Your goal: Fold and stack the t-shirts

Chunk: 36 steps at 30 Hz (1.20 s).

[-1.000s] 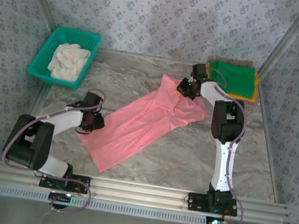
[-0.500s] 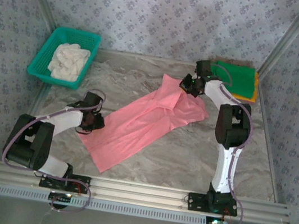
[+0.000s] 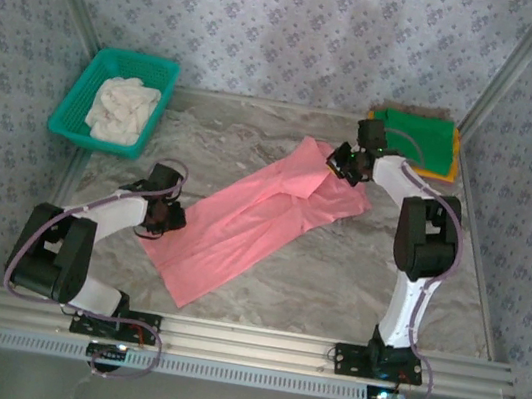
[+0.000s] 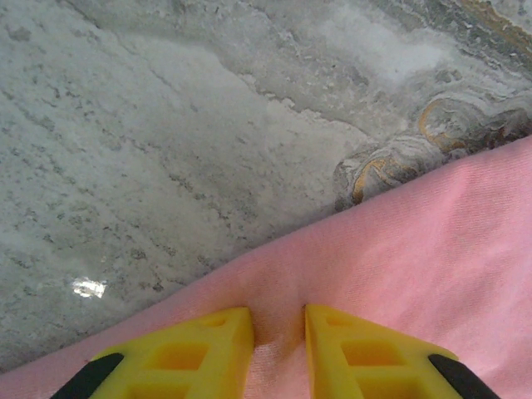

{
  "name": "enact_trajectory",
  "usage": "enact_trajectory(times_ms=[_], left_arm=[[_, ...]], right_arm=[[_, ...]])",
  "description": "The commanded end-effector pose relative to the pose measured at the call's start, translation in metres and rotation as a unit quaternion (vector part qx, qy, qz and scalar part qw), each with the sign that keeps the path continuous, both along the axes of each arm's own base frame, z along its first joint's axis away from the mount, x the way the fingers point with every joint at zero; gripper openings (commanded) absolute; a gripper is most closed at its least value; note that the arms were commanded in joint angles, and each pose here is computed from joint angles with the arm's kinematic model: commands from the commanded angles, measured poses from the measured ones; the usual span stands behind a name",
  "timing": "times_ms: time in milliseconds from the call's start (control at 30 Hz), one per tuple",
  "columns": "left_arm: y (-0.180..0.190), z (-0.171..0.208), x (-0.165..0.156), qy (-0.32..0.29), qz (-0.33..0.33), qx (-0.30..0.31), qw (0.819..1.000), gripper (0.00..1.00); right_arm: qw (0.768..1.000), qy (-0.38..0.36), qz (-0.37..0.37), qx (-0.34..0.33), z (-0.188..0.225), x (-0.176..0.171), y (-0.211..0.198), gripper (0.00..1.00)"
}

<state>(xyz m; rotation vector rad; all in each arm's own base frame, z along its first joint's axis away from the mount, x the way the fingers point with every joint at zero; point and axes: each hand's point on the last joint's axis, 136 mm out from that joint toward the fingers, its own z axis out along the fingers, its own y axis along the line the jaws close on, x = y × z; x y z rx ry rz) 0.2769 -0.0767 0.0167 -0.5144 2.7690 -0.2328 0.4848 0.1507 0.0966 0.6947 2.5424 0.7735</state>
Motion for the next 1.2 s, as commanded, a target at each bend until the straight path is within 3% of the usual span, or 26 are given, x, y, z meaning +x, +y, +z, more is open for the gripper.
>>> enact_trajectory(times_ms=[0, 200, 633, 733, 867, 1033, 1167], left_arm=[[0.005, -0.021, -0.022, 0.053, -0.006, 0.018, 0.998, 0.26], [0.005, -0.021, -0.022, 0.053, -0.006, 0.017, 0.998, 0.26], [0.006, -0.021, -0.021, 0.053, -0.005, 0.02, 0.998, 0.26], [0.006, -0.021, -0.021, 0.053, -0.006, 0.02, 0.998, 0.26], [0.006, -0.022, -0.02, 0.054, -0.006, 0.021, 0.998, 0.26], [0.005, -0.022, -0.02, 0.056, -0.007, 0.021, 0.998, 0.26], [0.005, -0.022, -0.021, 0.058, -0.006, 0.021, 0.998, 0.26]], right_arm=[[1.0, -0.013, -0.021, 0.008, 0.011, -0.003, -0.005, 0.0], [1.0, 0.005, -0.021, 0.007, -0.004, -0.009, -0.006, 0.0], [0.999, -0.013, -0.037, 0.023, 0.025, -0.009, -0.013, 0.03], [0.999, 0.001, -0.045, 0.017, 0.01, -0.015, -0.019, 0.22], [0.998, 0.018, -0.053, 0.012, -0.01, -0.022, -0.029, 0.26], [1.0, 0.001, -0.001, 0.025, -0.005, -0.029, -0.01, 0.3], [0.999, 0.003, 0.024, 0.034, -0.015, -0.056, 0.005, 0.31]])
